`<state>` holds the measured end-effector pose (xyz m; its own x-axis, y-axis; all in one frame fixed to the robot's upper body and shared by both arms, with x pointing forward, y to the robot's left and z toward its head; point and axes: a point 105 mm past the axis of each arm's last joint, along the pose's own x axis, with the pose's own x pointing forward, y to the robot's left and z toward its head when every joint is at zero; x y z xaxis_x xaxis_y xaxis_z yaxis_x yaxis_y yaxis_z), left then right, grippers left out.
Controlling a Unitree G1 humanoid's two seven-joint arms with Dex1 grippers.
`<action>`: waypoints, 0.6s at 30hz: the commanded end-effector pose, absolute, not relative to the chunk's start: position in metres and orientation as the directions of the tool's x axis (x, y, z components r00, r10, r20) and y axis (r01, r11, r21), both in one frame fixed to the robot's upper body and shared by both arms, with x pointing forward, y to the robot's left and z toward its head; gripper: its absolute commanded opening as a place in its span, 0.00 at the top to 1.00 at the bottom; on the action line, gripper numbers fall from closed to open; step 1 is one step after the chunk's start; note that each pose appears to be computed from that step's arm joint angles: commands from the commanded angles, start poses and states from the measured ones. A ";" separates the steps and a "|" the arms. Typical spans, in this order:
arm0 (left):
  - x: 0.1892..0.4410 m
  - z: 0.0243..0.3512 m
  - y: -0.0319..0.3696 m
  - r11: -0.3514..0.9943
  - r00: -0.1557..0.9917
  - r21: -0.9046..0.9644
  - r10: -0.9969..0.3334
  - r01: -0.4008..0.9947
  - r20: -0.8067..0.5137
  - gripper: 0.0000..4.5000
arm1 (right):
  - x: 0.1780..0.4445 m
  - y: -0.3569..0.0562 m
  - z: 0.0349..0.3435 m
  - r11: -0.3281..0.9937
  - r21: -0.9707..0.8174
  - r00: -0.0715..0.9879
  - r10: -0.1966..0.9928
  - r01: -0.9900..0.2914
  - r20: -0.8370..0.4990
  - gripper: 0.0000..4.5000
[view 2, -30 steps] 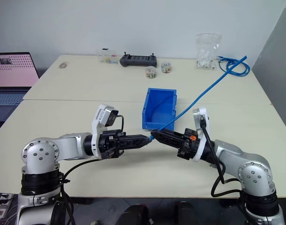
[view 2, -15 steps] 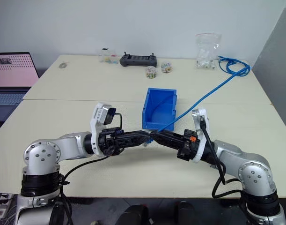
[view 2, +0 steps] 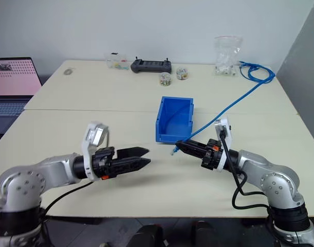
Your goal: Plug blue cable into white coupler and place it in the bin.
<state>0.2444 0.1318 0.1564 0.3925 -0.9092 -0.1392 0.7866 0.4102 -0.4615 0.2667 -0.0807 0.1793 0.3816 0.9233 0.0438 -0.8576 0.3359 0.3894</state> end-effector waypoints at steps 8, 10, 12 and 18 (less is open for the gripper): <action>0.241 0.099 0.216 0.960 0.946 -0.033 -0.279 0.278 -0.167 0.00 | 0.266 -0.078 0.177 0.314 0.333 0.348 0.936 -0.889 0.047 1.00; 0.233 0.092 0.233 0.978 0.965 0.038 -0.197 0.206 -0.171 0.00 | 0.267 -0.078 0.177 0.314 0.331 0.347 0.937 -0.890 0.045 1.00; 0.224 0.081 0.252 0.991 0.977 0.060 -0.106 0.119 -0.188 0.00 | 0.267 -0.078 0.176 0.314 0.329 0.346 0.937 -0.891 0.043 1.00; 0.212 0.062 0.283 0.997 0.970 0.050 -0.048 0.061 -0.237 0.00 | 0.269 -0.076 0.177 0.311 0.325 0.344 0.938 -0.893 0.045 1.00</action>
